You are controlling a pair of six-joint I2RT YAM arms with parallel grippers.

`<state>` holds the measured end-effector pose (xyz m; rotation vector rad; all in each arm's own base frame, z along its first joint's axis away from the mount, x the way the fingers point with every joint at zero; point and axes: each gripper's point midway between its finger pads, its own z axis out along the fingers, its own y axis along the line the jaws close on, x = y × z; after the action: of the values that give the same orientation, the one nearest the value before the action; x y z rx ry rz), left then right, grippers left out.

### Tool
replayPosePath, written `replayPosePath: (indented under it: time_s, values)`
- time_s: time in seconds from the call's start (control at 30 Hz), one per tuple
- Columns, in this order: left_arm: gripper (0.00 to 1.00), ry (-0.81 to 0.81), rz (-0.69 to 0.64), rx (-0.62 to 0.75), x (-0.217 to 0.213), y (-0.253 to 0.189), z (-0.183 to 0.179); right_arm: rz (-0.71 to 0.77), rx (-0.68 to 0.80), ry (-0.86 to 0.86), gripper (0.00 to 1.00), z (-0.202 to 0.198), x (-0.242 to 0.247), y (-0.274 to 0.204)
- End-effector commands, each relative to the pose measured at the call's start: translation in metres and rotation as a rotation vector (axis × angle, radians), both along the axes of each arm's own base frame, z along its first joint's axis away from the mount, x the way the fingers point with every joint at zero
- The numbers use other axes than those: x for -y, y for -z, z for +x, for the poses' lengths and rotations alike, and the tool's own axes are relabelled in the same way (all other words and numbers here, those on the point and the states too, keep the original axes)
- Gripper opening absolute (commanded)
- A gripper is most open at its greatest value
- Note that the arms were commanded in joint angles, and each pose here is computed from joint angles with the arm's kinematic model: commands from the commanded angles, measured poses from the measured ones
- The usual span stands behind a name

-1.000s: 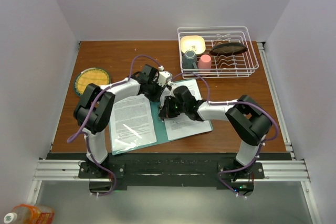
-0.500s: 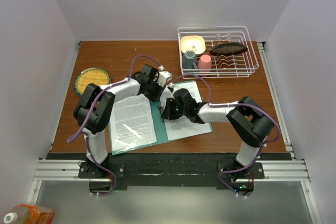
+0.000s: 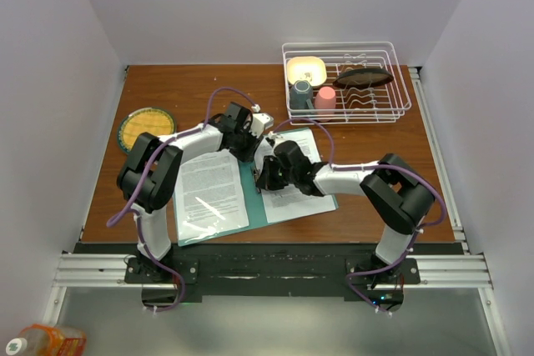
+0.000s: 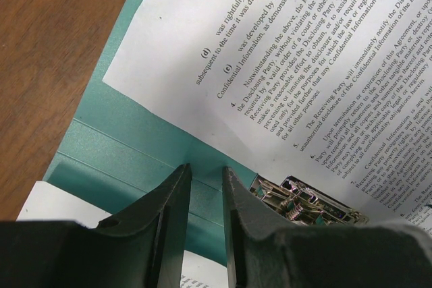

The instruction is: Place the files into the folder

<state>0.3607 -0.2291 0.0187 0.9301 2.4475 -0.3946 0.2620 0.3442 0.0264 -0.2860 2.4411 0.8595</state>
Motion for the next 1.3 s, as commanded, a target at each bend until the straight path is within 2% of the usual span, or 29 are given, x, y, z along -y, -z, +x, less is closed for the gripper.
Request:
replayPosePath:
  time_s: [0.0, 0.37, 1.27]
  values:
    - [0.3, 0.002, 0.037, -0.047, -0.012, 0.016, -0.008, -0.418, -0.207, 0.038, 0.0, -0.051, 0.086, 0.088]
    - [0.3, 0.003, 0.038, -0.047, -0.012, 0.016, -0.006, -0.51, -0.209, 0.072, 0.0, -0.062, 0.101, 0.1]
    - [0.3, -0.008, 0.031, -0.061, -0.012, 0.016, -0.001, -0.496, -0.162, 0.169, 0.0, -0.082, 0.122, 0.121]
